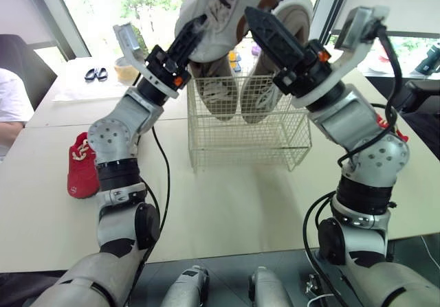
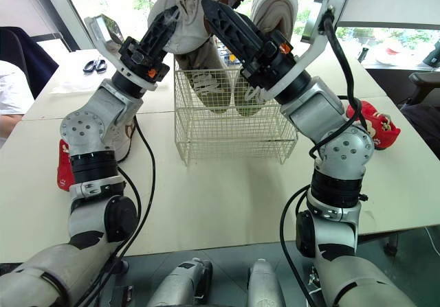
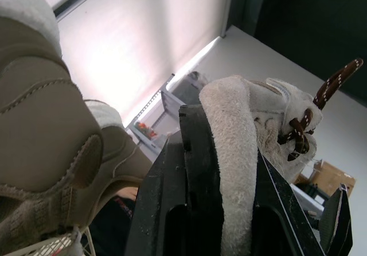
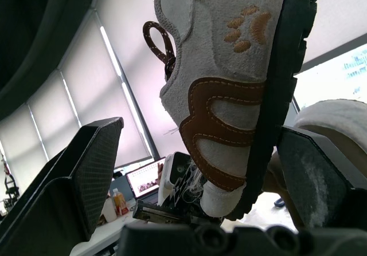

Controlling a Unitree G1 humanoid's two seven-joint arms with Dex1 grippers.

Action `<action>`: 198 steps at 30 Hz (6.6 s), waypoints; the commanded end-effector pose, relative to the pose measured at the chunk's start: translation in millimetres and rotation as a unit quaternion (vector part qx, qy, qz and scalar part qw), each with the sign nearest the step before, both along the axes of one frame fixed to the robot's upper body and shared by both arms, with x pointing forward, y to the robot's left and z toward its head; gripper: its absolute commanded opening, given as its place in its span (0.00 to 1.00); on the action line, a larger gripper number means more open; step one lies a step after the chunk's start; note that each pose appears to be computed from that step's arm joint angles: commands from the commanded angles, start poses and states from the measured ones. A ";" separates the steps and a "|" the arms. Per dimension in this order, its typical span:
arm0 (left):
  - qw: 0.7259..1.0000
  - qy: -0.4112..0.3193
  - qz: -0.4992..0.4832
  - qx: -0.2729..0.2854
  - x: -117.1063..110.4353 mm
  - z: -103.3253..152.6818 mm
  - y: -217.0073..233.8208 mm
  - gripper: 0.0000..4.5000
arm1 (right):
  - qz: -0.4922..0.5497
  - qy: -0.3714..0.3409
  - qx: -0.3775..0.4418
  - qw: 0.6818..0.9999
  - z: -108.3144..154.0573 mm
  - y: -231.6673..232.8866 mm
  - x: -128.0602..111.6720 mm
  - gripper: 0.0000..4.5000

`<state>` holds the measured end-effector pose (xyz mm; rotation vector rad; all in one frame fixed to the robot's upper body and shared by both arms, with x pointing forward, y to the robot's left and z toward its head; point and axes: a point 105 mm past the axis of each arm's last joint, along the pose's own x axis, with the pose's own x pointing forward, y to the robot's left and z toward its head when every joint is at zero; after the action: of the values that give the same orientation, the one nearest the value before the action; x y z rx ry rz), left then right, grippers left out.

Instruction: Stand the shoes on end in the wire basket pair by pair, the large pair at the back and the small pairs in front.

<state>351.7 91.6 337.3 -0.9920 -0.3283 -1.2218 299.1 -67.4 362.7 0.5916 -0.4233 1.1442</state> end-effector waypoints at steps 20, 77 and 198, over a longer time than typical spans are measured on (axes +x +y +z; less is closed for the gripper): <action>1.000 -0.013 -0.002 0.027 -21.2 -9.1 -8.0 0.06 | -0.018 -0.011 0.060 0.998 31.1 -6.8 8.5 1.00; 0.965 -0.076 0.023 0.252 -41.5 -33.2 46.6 0.99 | -0.105 -0.213 -0.464 0.853 0.0 -97.9 41.7 0.06; 0.850 -0.275 0.441 0.092 -31.9 45.0 24.0 0.10 | -0.145 -0.244 -0.480 0.830 -19.8 -51.9 -14.1 1.00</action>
<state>340.8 116.0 364.7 -0.2688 -0.8421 -0.6526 289.4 -120.3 331.0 -0.6289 -0.2454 1.0493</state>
